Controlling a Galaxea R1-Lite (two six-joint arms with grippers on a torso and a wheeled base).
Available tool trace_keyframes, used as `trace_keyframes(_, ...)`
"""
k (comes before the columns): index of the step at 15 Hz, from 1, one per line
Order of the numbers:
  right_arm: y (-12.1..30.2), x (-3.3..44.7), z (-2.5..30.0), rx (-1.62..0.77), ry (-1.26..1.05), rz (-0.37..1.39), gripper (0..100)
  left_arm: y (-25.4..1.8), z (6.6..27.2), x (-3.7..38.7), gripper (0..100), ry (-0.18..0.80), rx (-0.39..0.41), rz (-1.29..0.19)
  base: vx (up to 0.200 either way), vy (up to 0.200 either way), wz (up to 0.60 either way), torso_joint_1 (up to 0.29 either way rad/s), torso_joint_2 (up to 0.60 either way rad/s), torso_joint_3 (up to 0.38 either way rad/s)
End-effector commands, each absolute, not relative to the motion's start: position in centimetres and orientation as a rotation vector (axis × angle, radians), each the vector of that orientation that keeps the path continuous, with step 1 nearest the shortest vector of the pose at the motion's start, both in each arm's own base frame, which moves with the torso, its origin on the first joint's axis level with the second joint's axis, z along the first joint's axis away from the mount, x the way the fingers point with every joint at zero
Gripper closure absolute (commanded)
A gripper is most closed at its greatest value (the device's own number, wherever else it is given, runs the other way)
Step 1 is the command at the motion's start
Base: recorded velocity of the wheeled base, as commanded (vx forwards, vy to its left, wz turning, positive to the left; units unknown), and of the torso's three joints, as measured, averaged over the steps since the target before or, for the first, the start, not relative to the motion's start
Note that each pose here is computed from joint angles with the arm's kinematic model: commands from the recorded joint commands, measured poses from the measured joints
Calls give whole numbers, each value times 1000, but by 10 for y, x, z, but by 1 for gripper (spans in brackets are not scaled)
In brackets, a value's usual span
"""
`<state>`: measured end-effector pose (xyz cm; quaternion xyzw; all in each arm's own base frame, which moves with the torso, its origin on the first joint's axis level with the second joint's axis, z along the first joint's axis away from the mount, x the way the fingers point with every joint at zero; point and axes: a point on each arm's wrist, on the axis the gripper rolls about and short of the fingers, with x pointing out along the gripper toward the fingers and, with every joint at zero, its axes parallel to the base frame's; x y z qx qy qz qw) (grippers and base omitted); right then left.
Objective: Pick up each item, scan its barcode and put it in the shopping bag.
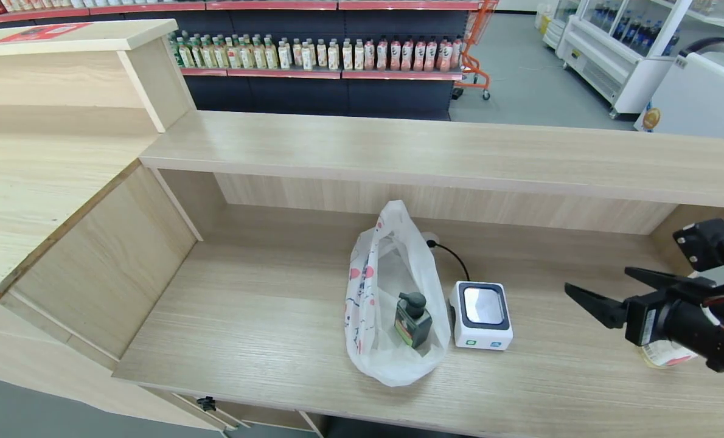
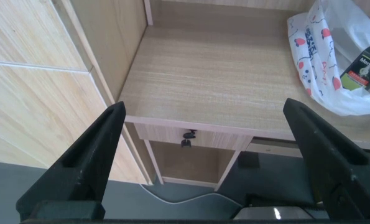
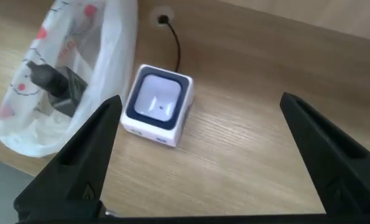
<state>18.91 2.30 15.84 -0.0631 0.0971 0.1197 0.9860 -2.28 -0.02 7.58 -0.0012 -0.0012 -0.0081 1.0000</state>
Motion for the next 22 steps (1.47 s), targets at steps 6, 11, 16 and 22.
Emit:
trace_keyframes(6,11,157,149,-127,204,170,0,0,76,-23,0,-3,0,-15,0,0,0,0,0,0)
trace_keyframes(11,9,155,144,-127,225,140,0,0,76,-23,0,-3,-2,-15,-120,0,0,5,2,0)
trace_keyframes(16,7,155,139,-135,253,84,0,0,76,-23,0,-3,2,-15,0,-80,0,4,3,4)
trace_keyframes(22,-3,144,117,-207,359,27,0,0,76,-23,0,-3,2,-14,0,-200,0,3,4,2)
